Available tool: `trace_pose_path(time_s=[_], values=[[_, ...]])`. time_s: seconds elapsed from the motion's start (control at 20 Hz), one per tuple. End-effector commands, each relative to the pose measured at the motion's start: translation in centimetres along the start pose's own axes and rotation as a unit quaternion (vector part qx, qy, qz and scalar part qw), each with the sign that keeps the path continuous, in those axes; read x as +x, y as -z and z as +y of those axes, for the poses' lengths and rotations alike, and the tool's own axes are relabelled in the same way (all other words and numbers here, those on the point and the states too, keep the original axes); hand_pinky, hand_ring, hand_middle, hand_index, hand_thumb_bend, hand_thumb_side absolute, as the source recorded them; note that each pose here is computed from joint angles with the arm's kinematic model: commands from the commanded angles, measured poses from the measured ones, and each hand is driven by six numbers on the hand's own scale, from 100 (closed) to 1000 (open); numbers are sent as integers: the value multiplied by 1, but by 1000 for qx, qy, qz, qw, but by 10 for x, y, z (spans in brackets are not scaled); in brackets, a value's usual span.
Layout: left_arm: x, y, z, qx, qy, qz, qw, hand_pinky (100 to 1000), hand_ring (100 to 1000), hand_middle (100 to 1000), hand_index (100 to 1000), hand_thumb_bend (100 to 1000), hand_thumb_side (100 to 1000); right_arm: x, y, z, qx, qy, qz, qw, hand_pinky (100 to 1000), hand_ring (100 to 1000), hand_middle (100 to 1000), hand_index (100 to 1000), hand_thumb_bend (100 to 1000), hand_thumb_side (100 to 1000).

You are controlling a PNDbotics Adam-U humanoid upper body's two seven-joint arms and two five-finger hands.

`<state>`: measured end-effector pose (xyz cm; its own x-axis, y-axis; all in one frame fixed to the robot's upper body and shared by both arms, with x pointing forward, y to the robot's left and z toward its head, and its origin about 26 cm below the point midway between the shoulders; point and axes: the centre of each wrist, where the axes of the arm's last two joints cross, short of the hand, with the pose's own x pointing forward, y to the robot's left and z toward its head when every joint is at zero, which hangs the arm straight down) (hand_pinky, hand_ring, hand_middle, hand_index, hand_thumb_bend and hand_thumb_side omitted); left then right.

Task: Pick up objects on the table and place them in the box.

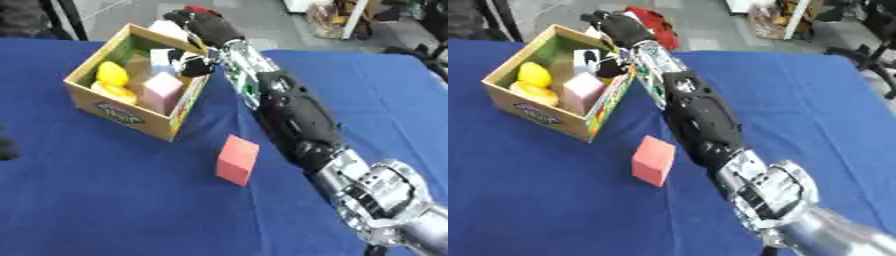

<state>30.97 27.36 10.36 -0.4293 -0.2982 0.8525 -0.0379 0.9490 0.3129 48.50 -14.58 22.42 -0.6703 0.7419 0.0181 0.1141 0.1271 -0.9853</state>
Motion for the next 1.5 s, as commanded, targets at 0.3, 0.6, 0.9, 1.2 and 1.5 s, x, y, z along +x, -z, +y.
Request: trace_pose_path(time_s=[0.3, 0.6, 0.9, 1.2, 1.5], values=[[0, -2, 12, 15, 23, 1, 1000, 683, 568, 569, 769, 100, 713, 3, -73, -56, 48, 53, -173, 982, 824, 830, 904, 1000, 100, 440], [-2, -4, 13, 14, 26, 5, 1000, 684, 569, 570, 769, 100, 714, 22, -109, -50, 188, -35, -252, 949, 886, 957, 1000, 1000, 100, 144], [-5, -8, 13, 13, 26, 13, 999, 684, 570, 571, 769, 100, 718, 35, -118, -38, 290, -136, -290, 902, 928, 1000, 1000, 1000, 222, 100], [-6, -9, 13, 12, 25, 16, 999, 684, 570, 571, 769, 100, 721, 47, -110, -26, 310, -232, -325, 863, 940, 1000, 1000, 1000, 365, 100], [-5, -8, 12, 10, 23, 12, 1000, 684, 571, 571, 769, 100, 720, 51, -94, -3, 314, -276, -350, 839, 936, 1000, 1000, 1000, 391, 100]])
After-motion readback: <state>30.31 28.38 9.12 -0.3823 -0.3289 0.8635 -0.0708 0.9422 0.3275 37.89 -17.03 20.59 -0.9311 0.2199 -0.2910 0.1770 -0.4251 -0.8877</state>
